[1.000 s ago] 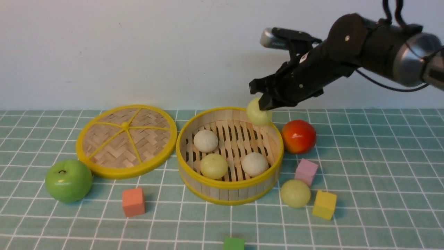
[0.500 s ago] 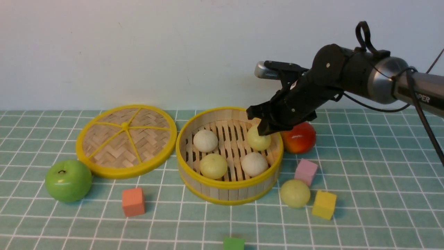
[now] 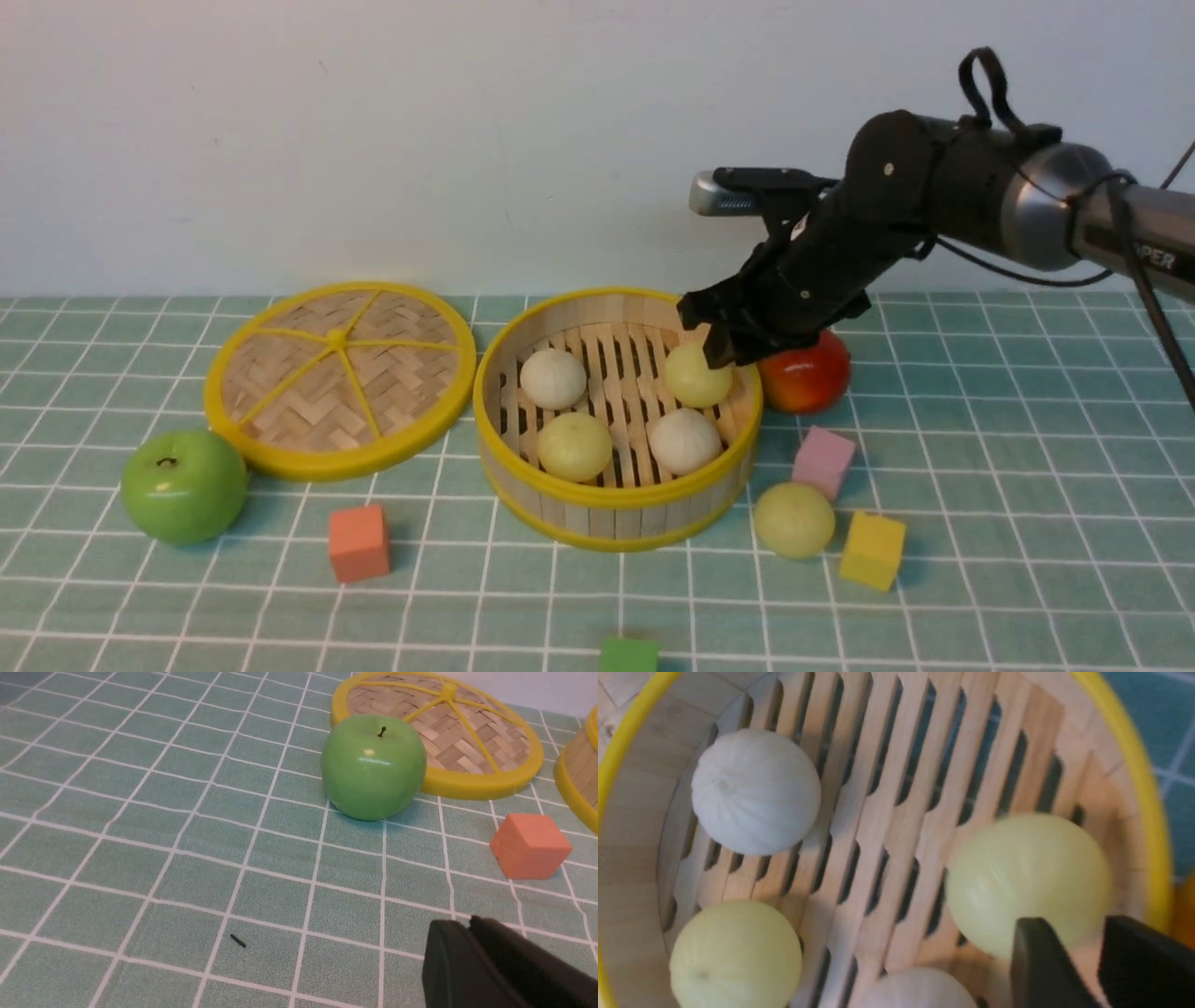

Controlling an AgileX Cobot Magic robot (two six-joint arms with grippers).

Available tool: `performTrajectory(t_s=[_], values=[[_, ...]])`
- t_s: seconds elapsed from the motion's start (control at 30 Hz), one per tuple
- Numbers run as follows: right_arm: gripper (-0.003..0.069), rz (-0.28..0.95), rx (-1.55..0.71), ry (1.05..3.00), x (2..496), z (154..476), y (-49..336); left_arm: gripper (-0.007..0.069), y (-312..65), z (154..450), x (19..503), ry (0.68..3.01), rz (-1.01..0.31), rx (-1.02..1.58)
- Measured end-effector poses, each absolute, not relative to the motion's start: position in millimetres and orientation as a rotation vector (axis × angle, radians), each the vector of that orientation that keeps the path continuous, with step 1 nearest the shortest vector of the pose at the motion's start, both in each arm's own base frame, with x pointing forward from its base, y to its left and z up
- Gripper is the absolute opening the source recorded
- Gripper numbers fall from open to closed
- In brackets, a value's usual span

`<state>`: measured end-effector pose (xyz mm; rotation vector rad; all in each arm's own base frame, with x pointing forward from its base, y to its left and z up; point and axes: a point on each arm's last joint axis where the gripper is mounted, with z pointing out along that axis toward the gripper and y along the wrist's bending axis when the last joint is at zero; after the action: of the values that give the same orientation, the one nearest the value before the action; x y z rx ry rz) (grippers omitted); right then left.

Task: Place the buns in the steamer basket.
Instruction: Use the right arm to grab a steamed stuffed bun

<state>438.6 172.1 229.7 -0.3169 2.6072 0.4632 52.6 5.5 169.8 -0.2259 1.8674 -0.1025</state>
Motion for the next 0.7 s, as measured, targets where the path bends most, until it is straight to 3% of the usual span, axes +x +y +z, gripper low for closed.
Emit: performTrajectory(t_s=[0.13, 0.27, 0.33, 0.57, 0.7], values=[[0.0359, 0.422, -0.321, 2.589, 423.6, 269.4, 161.2, 0.0069, 5.5, 169.8, 52.6, 1.867, -0.103, -0.226], [0.0363, 0.421, -0.313, 2.676, 400.8, 289.6, 154.1, 0.0071, 5.5, 169.8, 52.6, 1.867, -0.103, -0.226], [0.0354, 0.420, -0.301, 2.719, 394.1, 285.4, 154.9, 0.0071, 5.5, 169.8, 52.6, 1.867, -0.103, -0.226], [0.0225, 0.352, -0.265, 2.920, 362.1, 223.1, 163.2, 0.0074, 5.5, 169.8, 52.6, 1.867, -0.103, -0.226], [0.0211, 0.325, -0.218, 2.931, 358.0, 208.7, 160.6, 0.0074, 5.5, 169.8, 52.6, 1.867, -0.103, -0.226]])
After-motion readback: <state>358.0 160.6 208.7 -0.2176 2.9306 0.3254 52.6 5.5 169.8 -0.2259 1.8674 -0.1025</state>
